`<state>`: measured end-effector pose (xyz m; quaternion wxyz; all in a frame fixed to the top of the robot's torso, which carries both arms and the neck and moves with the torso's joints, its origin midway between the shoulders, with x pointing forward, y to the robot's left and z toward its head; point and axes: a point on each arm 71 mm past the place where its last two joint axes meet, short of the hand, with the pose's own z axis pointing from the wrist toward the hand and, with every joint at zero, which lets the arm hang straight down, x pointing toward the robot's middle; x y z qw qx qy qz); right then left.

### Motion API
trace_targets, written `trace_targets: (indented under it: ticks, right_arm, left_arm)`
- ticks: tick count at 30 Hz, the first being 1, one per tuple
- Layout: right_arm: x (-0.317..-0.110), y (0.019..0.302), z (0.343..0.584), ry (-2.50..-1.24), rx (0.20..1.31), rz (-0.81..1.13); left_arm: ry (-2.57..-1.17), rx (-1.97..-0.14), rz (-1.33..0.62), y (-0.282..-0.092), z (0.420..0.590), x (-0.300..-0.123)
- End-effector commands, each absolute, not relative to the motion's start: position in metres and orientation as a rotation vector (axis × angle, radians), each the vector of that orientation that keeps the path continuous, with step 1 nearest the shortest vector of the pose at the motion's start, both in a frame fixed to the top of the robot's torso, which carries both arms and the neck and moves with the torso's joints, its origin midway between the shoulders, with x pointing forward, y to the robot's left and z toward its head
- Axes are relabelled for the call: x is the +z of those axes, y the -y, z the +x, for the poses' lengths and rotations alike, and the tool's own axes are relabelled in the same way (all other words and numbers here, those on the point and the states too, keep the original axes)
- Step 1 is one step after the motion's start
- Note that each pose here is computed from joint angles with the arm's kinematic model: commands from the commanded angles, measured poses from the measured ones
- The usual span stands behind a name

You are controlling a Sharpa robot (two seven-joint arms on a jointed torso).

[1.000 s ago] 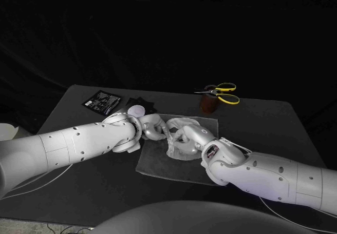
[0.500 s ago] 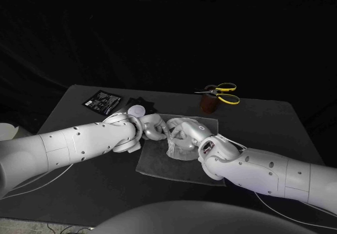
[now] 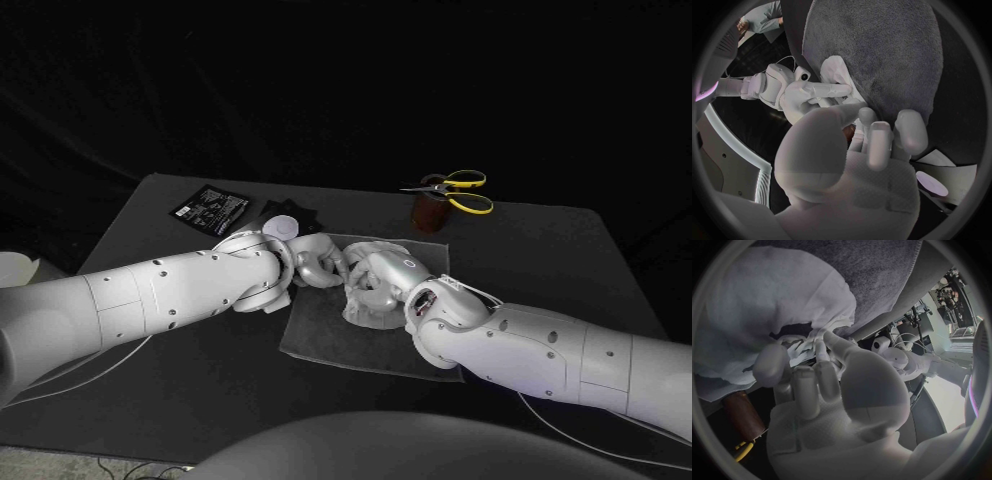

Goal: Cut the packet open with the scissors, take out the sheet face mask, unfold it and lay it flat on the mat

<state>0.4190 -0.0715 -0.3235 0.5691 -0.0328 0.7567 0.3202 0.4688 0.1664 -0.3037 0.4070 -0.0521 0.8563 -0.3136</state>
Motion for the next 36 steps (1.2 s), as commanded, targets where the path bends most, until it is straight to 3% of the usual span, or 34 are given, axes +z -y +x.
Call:
trace_targets:
  ticks: [1,36]
  right_arm:
    - [-0.3247,0.0706,0.4187,-1.793,0.75,-0.108]
    - [-0.3285,0.0764,0.421,-1.799,0.724,-0.144]
  left_arm:
    - [-2.185,-0.8,-0.123,-0.1635,0.4666,-0.3054]
    - [-2.205,-0.771,-0.125,-0.1659,0.4669,-0.3071]
